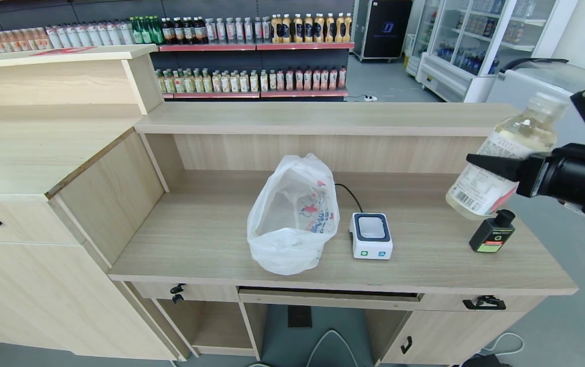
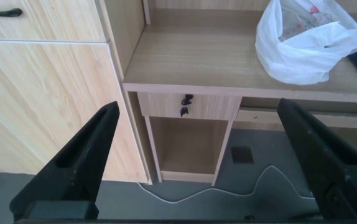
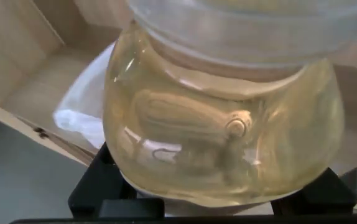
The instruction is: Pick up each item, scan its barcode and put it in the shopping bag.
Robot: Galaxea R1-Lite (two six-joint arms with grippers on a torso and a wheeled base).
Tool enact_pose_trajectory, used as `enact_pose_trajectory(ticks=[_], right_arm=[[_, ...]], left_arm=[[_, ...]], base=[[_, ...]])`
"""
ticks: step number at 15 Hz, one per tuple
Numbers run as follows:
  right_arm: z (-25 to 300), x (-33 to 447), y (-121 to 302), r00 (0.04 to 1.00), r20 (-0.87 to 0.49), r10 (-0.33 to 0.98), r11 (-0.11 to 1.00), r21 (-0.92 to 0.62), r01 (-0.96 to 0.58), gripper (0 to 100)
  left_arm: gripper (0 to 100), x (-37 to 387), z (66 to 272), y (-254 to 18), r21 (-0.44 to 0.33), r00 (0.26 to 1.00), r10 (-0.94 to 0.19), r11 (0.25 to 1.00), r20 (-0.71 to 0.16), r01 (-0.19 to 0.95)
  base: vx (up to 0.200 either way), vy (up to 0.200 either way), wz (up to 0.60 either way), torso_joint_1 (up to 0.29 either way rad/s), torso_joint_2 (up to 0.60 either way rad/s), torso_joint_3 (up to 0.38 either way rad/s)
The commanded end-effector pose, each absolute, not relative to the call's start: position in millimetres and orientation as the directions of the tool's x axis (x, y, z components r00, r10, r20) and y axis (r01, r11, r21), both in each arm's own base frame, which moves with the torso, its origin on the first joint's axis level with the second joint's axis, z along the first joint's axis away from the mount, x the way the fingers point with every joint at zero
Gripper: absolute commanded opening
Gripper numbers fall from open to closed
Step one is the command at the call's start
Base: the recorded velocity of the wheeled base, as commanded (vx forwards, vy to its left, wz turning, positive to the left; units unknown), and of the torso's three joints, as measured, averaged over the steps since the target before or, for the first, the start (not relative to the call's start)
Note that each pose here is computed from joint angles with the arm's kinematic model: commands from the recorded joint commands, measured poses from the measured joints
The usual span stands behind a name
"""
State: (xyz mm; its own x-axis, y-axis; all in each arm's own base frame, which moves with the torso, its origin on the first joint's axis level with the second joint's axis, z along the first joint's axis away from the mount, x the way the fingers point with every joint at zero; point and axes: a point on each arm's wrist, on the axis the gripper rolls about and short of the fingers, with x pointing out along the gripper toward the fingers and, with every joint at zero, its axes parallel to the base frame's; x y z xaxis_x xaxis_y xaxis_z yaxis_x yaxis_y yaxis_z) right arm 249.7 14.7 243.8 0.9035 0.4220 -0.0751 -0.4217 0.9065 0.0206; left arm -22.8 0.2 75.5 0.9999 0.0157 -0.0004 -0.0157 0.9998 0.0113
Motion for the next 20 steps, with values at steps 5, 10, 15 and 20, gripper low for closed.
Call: enact_pose_trajectory(ticks=[5,10,15,20], right_arm=[[206.5,279.8,-26.0,0.94,-0.193,0.281,0.912,-0.253,-0.324,0],[200.3,281.5,-41.1,0.949,-0.214,0.232,0.887,-0.354,-0.297,0],[197.4,284.0,-54.2,0.96,-0.205,0.191,0.828,-0.492,-0.27,0],[190.1,290.1,-59.5,0.971,-0.187,0.147,0.779,-0.583,-0.23,0]], left_arm=[[100,-22.8,75.5,0.2,0.012,1.0,0.017,1.0,0.0,-0.017],[100,-22.8,75.5,0.2,0.011,1.0,0.017,1.0,0.0,-0.017],[100,-22.8,75.5,0.2,0.011,1.0,0.017,1.0,0.0,-0.017],[100,-22.8,75.5,0.2,0.011,1.0,0.017,1.0,0.0,-0.017]], base=[[0.0,0.0,0.0,0.0,0.0,0.0],[0.0,0.0,0.0,0.0,0.0,0.0],[0.0,0.0,0.0,0.0,0.0,0.0],[0.0,0.0,0.36,0.001,0.0,0.0]])
